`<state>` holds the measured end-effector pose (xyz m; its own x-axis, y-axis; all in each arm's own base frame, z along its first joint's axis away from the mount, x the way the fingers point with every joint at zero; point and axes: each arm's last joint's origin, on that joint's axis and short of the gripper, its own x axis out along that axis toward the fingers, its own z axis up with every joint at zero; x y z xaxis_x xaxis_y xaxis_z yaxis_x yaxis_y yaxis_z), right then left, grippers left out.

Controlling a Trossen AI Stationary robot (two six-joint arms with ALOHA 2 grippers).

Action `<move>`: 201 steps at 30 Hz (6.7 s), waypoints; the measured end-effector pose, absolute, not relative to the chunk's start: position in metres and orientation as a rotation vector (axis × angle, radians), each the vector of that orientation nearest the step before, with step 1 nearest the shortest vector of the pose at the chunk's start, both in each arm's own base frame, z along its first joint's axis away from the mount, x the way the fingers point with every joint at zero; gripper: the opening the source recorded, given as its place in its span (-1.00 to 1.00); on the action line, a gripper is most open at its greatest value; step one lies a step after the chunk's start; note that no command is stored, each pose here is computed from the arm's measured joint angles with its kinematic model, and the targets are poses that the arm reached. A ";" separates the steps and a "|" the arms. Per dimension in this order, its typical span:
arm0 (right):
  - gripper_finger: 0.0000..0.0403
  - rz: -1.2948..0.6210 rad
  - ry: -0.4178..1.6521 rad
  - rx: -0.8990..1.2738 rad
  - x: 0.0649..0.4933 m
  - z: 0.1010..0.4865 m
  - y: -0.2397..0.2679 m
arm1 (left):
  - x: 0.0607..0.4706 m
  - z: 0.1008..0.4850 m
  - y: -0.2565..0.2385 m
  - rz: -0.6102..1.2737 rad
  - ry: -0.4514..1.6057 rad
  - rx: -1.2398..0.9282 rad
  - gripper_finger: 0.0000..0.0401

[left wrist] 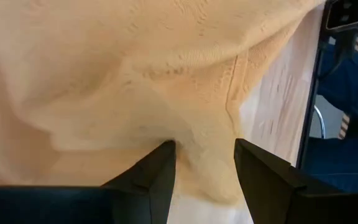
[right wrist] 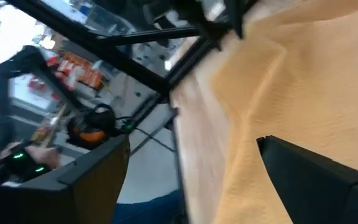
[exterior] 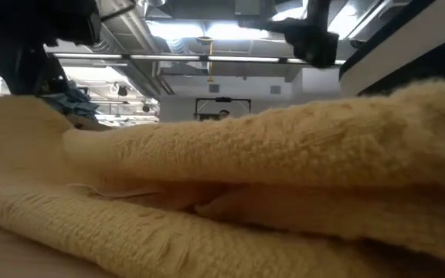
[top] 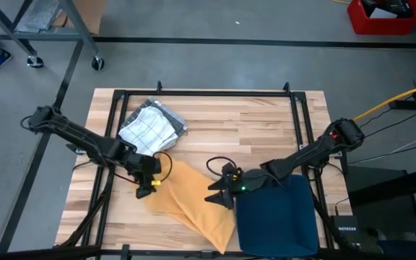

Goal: Fold towel
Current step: Fold the yellow towel, then move the blue laundry organizer to the top right of the table, then fold the yellow towel

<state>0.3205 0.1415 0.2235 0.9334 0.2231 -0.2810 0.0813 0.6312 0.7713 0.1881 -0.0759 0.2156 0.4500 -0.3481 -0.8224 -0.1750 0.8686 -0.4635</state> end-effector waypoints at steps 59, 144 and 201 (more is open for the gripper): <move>0.80 -0.629 1.503 0.198 0.232 0.184 0.060 | 0.172 0.224 -0.064 -0.003 1.056 -0.354 -0.23; 0.80 -0.033 1.065 0.543 0.422 0.200 0.128 | 0.151 0.180 -0.096 0.054 1.217 -0.895 -0.23; 0.80 -0.160 1.486 0.344 0.400 0.135 0.121 | 0.151 0.162 -0.101 -0.056 1.138 -0.753 -0.52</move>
<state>0.3996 0.1208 0.1354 0.0852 0.1047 -0.9908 0.3138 0.9410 0.1265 0.1506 -0.1011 0.1624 0.4458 -0.4063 -0.7976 -0.3258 0.7563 -0.5674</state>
